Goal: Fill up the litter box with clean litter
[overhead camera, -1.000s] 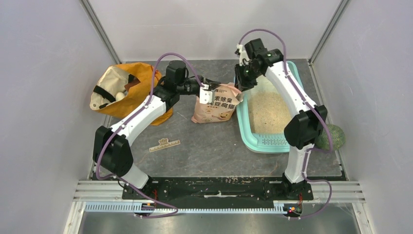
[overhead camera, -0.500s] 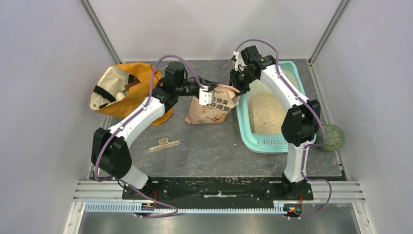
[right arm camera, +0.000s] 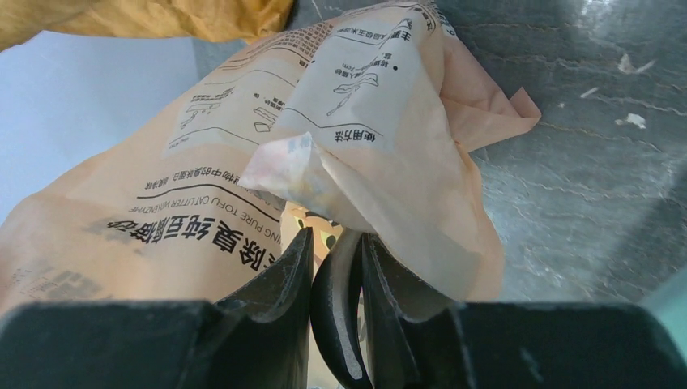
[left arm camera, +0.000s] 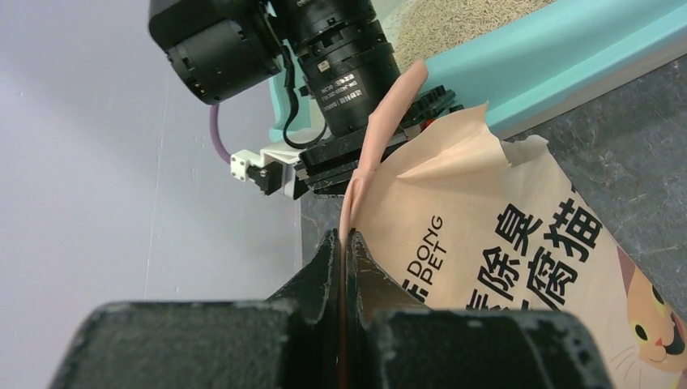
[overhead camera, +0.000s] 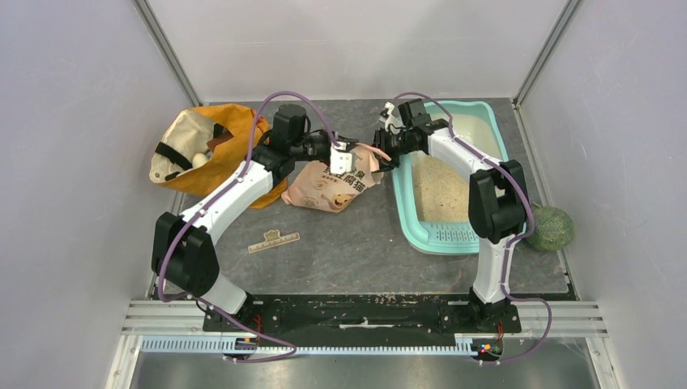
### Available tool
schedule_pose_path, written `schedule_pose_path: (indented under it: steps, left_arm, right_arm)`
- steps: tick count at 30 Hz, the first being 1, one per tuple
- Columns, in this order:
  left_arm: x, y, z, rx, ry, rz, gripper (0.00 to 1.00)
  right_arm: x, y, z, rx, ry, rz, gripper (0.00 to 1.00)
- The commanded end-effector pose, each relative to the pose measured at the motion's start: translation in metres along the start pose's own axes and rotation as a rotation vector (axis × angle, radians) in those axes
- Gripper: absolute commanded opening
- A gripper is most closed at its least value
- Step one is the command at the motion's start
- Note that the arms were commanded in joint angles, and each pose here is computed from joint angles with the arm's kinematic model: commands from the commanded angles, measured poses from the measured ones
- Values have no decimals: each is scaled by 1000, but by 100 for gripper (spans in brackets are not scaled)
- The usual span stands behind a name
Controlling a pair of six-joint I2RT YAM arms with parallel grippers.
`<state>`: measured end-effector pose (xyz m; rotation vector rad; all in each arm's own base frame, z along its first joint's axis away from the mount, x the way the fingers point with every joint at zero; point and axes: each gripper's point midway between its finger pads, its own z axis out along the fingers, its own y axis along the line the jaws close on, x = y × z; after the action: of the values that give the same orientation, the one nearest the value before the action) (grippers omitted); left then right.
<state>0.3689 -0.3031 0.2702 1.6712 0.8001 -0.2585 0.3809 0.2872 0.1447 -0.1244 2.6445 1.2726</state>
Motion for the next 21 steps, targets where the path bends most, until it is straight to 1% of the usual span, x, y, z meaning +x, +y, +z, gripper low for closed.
schedule_pose_path:
  steps: [1, 11, 17, 19, 21]
  left_arm:
    - [-40, 48, -7, -102, -97, 164, 2]
    - [-48, 56, -10, -113, -108, 164, 2]
    - [-48, 56, -12, -113, -94, 162, 2]
    - [-47, 56, -12, -112, -93, 160, 2]
    - [-47, 57, -12, -114, -91, 168, 2]
  right_arm:
    - [-11, 72, -15, -308, -61, -70, 0]
    - [-28, 95, -23, -488, -141, -70, 0]
    - [-39, 98, -37, -520, -189, -49, 0]
    - [-40, 103, -37, -536, -176, -49, 0]
    - [-43, 102, -49, -540, -178, -44, 0]
